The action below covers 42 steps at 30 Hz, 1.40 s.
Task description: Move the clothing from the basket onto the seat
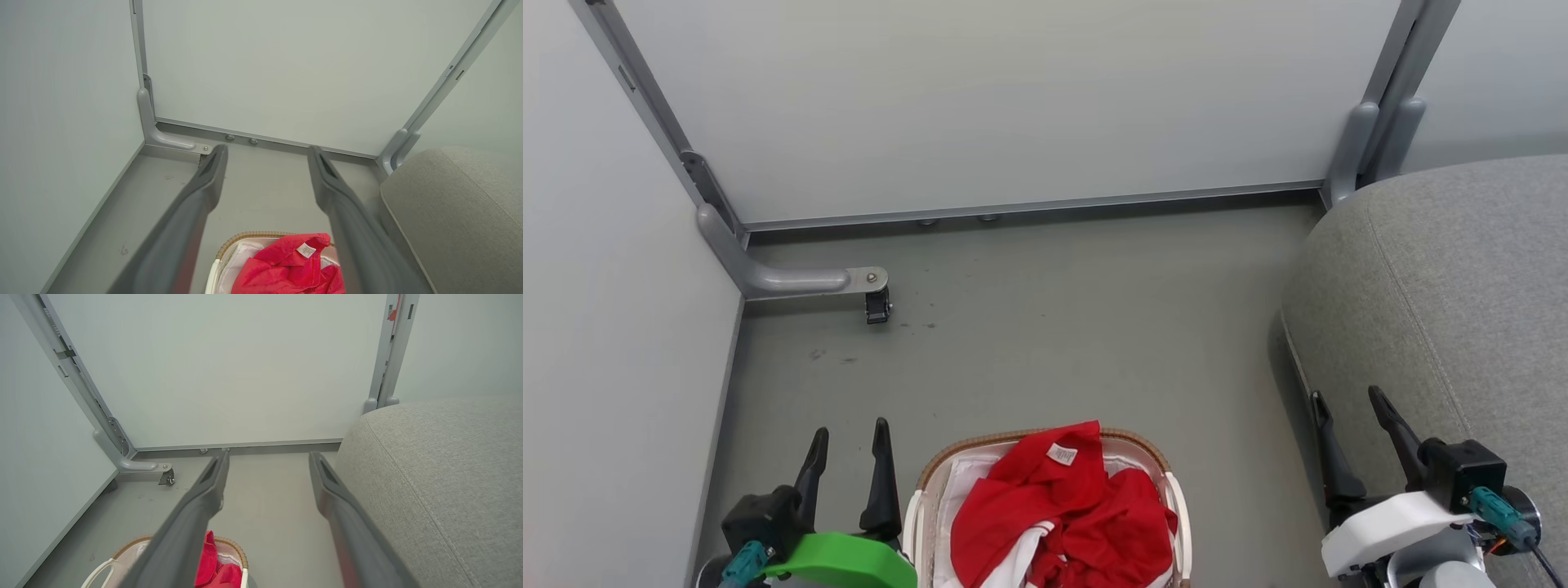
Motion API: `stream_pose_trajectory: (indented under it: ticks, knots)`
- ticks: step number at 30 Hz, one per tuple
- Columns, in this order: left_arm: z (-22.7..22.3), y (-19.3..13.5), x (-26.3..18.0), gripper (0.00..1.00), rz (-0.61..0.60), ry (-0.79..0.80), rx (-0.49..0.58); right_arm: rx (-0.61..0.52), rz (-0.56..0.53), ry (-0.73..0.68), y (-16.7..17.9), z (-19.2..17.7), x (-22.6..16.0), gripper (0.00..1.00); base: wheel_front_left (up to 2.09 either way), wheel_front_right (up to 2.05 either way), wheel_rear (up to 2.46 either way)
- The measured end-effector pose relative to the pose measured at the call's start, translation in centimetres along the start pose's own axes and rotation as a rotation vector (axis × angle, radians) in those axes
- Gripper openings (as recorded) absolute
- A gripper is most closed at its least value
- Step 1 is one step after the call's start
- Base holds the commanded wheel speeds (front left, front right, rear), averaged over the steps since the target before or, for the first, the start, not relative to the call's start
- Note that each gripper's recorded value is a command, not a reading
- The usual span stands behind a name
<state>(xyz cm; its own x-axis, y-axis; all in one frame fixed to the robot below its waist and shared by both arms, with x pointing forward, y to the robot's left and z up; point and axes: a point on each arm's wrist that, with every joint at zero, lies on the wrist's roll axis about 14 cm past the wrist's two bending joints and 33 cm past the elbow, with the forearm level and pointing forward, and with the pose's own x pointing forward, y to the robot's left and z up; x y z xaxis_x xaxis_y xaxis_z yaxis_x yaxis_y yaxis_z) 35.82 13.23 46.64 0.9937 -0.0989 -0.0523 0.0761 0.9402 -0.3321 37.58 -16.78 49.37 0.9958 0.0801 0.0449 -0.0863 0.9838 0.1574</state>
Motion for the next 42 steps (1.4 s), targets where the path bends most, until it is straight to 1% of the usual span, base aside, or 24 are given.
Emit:
stream_pose_trajectory:
  ticks: [5, 42]
  knots:
    - [-0.11, -0.1, -0.14, 1.0, -0.006, 0.0, 0.022, -0.03, 0.011, 0.0, 0.22, -0.04, -0.04, 1.0, 0.0, 0.0, 0.0]
    - [-0.93, 0.01, -0.41, 1.0, -0.001, 0.025, 0.014, -0.03, 0.006, 0.002, 0.04, -0.12, -0.19, 1.0, 0.0, 0.0, 0.0]
